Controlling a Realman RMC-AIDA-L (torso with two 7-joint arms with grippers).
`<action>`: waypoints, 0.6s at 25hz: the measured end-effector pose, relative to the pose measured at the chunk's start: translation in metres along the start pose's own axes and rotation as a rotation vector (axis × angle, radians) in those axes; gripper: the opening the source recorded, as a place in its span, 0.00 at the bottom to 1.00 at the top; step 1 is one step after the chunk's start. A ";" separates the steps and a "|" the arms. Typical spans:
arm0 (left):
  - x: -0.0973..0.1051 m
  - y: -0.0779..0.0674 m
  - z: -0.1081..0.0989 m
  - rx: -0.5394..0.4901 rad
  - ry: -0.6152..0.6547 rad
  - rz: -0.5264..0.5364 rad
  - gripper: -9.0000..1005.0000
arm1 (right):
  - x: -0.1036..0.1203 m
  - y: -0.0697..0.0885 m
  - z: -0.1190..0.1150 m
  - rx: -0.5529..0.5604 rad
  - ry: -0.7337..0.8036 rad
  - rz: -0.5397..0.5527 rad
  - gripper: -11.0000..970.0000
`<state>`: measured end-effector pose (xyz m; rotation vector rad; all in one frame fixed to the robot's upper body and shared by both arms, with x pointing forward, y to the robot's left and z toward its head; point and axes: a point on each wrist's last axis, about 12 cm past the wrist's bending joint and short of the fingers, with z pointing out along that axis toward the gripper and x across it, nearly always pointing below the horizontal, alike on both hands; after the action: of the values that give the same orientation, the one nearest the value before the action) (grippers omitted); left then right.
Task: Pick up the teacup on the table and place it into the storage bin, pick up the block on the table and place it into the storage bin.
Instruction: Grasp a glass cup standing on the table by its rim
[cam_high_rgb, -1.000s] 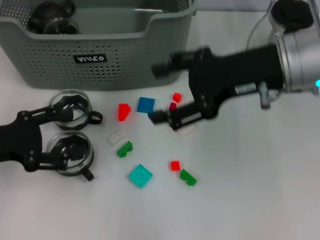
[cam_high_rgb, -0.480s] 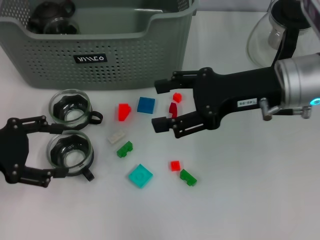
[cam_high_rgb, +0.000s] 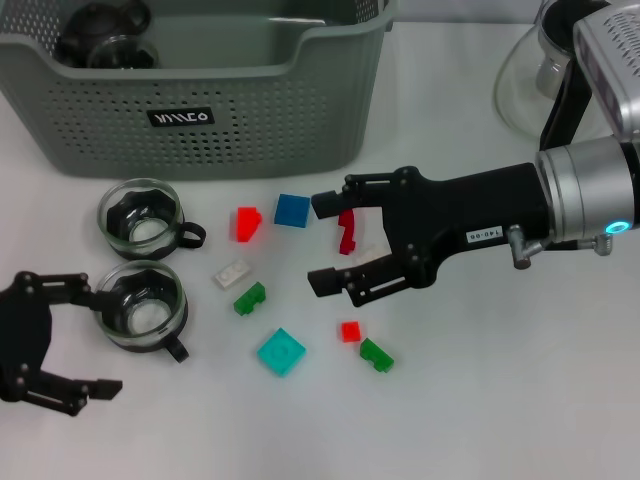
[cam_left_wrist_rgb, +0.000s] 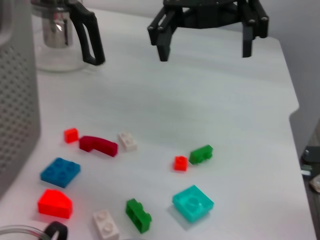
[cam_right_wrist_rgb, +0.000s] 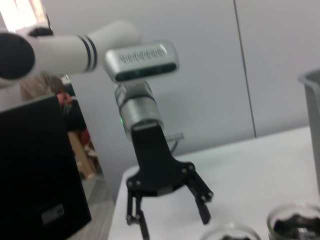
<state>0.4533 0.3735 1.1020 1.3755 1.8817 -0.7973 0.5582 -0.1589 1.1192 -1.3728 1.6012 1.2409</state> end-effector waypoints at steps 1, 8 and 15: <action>0.000 0.000 0.002 0.009 0.009 -0.002 0.93 | 0.001 0.000 0.000 0.000 0.013 0.001 0.98; -0.003 0.006 0.013 0.000 0.070 0.017 0.93 | -0.001 -0.003 0.005 -0.018 0.086 -0.010 0.98; -0.013 0.013 0.012 -0.022 0.123 0.068 0.92 | -0.003 -0.005 0.008 -0.017 0.092 -0.017 0.98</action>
<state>0.4709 0.3600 1.1045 1.4966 1.9198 -0.6697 0.5629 -0.1506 1.1188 -1.4708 1.6410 1.1994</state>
